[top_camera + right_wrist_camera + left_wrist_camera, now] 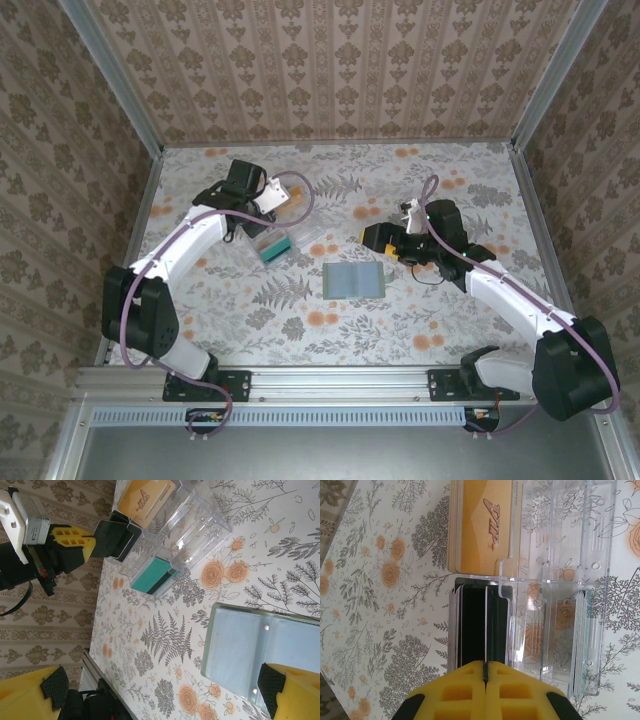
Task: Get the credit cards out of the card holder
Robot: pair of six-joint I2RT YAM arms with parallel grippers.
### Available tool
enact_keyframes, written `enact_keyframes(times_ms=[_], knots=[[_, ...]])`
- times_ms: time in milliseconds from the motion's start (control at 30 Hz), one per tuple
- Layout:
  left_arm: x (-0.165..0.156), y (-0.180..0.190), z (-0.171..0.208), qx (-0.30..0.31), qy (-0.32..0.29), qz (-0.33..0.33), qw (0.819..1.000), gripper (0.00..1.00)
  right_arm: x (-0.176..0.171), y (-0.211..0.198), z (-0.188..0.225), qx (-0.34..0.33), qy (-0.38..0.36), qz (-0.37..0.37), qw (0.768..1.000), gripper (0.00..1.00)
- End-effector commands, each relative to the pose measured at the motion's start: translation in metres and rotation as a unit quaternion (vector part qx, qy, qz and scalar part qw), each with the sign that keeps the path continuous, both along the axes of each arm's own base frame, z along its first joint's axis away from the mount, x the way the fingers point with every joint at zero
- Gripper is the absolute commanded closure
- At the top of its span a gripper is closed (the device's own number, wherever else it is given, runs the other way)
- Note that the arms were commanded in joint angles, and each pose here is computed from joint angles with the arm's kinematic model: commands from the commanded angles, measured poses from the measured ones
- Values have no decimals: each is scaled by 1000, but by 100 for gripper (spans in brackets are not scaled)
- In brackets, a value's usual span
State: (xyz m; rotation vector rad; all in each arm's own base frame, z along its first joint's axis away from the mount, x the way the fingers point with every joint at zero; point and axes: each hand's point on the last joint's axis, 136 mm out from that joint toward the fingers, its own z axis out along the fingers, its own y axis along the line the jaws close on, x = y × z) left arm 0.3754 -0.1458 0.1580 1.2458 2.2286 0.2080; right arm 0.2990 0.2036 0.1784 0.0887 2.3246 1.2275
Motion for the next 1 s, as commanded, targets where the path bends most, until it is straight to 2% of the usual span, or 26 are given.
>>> enact_keyframes(times_ms=[0,100,267,367,433,633,767,867,967], knots=[[4,1,-7,6,1,-4,1000,100,7,0,7,-5,-13,2,1000,0],[5,3,-11,11,3,1,1000,99,8,1,7,-5,-11,4,1000,0],[8,7,-16,15,6,9,1000,90,9,1,6,-5,-9,4,1000,0],[9,9,-19,18,9,12,1000,89,10,1,5,-4,-8,4,1000,0],[10,11,-19,20,8,15,1000,79,10,1,6,-3,-10,4,1000,0],[16,16,-13,31,-4,27,999,68,10,1,3,-3,-6,4,1000,0],[18,19,-11,34,-8,36,999,65,11,2,3,0,-6,6,1000,0],[20,18,0,15,-17,51,998,63,11,2,4,-1,-6,6,1000,0],[22,15,18,-21,-26,79,996,48,11,0,1,-8,0,1,1000,0]])
